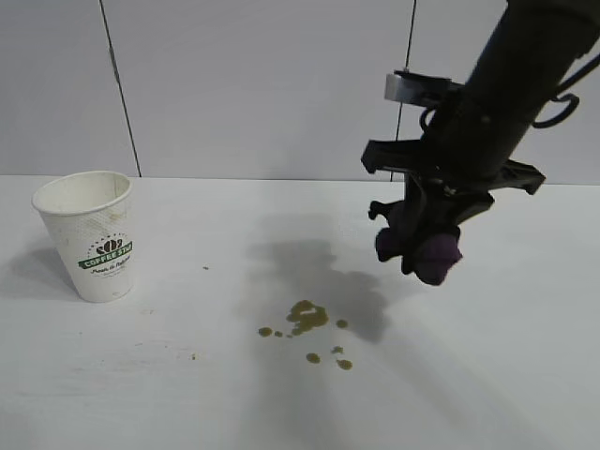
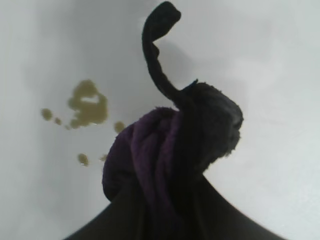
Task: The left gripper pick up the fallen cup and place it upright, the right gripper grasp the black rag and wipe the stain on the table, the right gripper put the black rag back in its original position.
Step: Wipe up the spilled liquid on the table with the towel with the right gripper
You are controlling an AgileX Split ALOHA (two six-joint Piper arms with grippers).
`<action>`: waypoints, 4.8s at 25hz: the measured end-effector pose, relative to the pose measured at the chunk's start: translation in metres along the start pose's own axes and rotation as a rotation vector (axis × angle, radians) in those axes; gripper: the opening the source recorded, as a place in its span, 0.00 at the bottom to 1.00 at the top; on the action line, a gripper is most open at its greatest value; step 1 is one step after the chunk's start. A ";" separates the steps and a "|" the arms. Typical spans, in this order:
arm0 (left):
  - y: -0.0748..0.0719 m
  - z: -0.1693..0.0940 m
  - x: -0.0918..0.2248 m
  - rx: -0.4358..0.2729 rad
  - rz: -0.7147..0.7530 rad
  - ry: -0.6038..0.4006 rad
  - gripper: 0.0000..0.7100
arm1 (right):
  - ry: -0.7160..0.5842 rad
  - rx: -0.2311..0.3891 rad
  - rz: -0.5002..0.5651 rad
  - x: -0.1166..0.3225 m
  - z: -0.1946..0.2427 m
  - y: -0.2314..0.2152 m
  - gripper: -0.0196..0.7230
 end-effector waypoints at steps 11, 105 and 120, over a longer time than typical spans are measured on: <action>0.000 0.000 0.000 0.000 0.000 0.000 0.98 | -0.106 -0.084 -0.234 -0.003 0.032 0.113 0.17; 0.000 0.000 0.000 -0.003 0.001 0.000 0.98 | 0.033 -0.152 -0.309 0.009 0.133 0.155 0.17; 0.000 0.000 0.000 -0.003 0.001 0.000 0.98 | 0.137 0.031 -0.289 0.003 0.122 0.095 0.17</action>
Point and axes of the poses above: a point on each arm's last joint axis where the gripper is mounted, z pointing out along that axis toward the gripper, y along the wrist's bending axis when the last joint is at zero, x = y × z, the point moved 9 cm from there along z, pointing out along that axis toward the gripper
